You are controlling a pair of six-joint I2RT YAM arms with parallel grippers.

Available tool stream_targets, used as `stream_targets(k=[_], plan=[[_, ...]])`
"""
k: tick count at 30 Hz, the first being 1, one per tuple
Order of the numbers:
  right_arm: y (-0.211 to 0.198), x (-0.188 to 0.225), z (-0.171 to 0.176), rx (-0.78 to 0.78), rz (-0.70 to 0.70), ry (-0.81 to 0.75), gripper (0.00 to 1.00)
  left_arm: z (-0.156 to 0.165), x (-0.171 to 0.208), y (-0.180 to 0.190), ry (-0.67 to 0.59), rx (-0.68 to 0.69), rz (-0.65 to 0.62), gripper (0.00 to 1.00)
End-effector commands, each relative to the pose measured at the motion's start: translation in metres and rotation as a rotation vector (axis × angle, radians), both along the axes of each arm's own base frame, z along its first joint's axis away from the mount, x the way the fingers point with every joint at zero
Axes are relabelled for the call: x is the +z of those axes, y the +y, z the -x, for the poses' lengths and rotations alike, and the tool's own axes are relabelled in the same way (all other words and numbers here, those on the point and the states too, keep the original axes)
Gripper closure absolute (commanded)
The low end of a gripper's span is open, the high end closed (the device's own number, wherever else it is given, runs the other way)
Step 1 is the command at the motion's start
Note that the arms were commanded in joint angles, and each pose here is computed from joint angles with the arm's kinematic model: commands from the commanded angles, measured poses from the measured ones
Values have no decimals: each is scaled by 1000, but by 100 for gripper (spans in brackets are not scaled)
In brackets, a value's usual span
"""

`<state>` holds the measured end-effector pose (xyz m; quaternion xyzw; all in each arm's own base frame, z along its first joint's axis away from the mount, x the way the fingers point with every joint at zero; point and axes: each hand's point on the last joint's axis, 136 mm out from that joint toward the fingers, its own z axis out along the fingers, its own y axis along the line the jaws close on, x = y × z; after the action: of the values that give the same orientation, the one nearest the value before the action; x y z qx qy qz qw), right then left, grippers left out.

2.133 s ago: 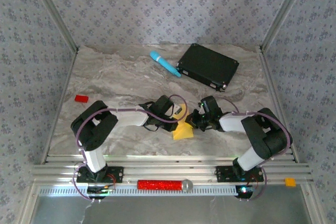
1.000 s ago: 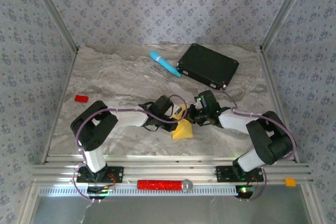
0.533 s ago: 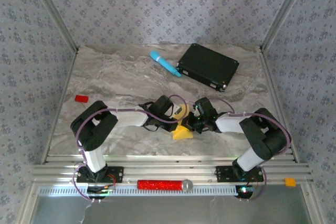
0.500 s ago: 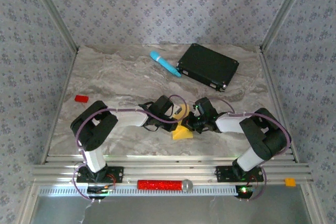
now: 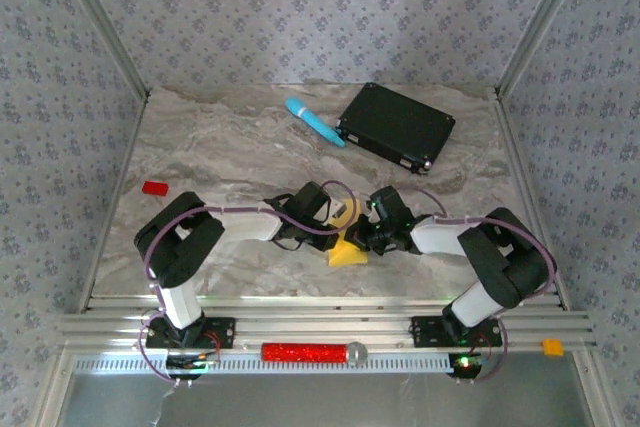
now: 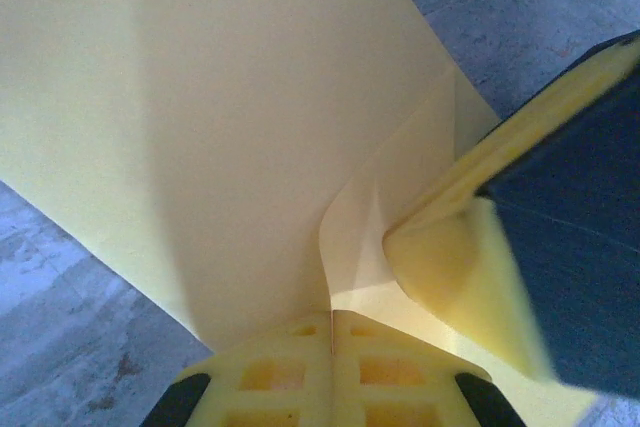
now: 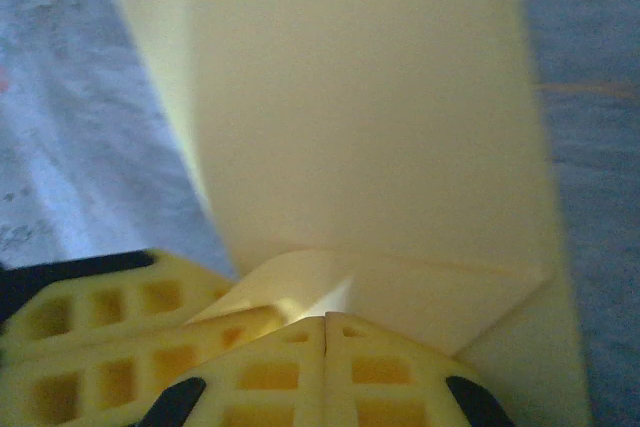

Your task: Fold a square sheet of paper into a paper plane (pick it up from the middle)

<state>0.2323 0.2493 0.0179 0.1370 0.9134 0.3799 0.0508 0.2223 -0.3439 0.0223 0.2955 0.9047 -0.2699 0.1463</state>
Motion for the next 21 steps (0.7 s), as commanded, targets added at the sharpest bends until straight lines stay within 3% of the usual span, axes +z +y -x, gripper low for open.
stream_targets(k=[1,5,8,12,14,16,21], plan=[[-21,-29,16,-14,126,80,97,8,-7,18,33,0,-65,94],[-26,-33,20,7,165,98,99,2,10,15,20,16,-42,88],[-26,-33,20,13,165,98,99,-5,29,15,15,51,-15,73],[-26,-34,18,14,171,99,99,-18,53,24,19,140,34,66],[-26,-35,18,13,170,100,99,-19,60,29,63,178,62,80],[-25,-36,18,13,168,103,99,-12,64,24,141,150,112,88],[-25,-37,19,12,171,105,99,18,70,0,348,44,225,97]])
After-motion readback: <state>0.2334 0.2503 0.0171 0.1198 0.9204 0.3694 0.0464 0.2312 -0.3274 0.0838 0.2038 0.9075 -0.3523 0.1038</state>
